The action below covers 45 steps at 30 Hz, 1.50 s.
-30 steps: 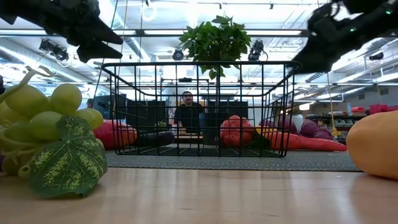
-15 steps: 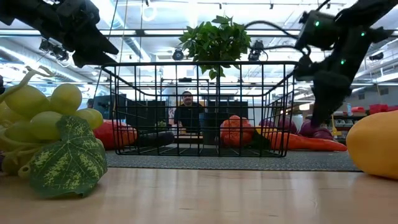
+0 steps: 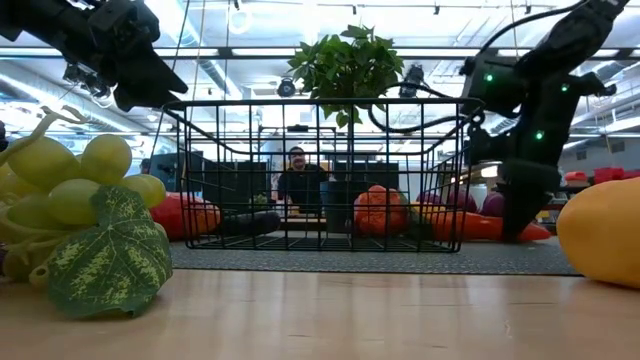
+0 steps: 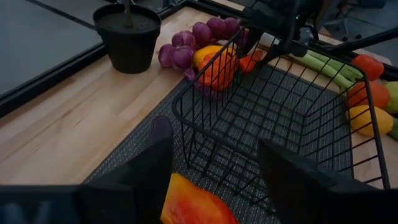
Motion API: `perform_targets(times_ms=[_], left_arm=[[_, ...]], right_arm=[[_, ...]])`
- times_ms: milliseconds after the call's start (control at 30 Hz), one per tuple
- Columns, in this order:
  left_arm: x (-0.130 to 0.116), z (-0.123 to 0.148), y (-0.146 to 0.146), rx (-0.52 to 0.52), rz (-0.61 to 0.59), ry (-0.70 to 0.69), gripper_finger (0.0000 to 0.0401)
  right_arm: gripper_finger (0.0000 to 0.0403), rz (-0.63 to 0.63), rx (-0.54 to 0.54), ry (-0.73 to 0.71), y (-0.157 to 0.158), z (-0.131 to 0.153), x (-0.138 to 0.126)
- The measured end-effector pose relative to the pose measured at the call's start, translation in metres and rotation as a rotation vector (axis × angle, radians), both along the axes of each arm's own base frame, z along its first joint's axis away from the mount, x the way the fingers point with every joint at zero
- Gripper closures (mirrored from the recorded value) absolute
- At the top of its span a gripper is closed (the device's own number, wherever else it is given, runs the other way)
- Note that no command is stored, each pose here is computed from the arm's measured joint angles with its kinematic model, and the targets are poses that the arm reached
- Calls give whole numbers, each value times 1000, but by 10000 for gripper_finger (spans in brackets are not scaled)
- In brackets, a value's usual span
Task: Build produce basket
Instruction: Put the carrot into the wire basket
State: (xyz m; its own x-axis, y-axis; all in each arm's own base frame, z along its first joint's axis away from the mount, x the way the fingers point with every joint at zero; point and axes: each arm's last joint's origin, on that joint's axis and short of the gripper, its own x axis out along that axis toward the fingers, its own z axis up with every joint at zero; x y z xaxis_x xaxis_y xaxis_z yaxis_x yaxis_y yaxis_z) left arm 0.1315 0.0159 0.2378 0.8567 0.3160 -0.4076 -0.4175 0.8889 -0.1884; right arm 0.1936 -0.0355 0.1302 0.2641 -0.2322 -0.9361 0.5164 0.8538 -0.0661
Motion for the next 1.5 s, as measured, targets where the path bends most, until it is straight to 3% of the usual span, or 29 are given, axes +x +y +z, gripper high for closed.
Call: perform_targets(times_ms=[233, 533, 667, 833, 933, 1133, 1333, 1500], left_arm=[[0, -1, 0, -1, 0, 11, 169], [0, -1, 0, -2, 1, 10, 170], [0, -1, 0, -1, 0, 11, 170], [0, -1, 0, -10, 5, 7, 170], [-1, -1, 1, -71, 43, -15, 170], [-2, -3, 1, -134, 78, -11, 170], [-3, -1, 1, -134, 80, -1, 170], [-7, 9, 2, -115, 120, 26, 170]], right_arm=[[174, -29, 7, -12, 0, 0, 1], [299, -42, -8, 11, 0, 2, -4], [332, -79, -3, -7, 1, 11, -11], [327, -142, 11, -47, 3, 25, -22], [324, -189, 10, -82, 3, 33, -29], [324, -261, -113, -230, 1, 51, -34], [324, -160, -154, -484, -1, 76, -19], [324, -14, -214, -555, 4, 110, -1]])
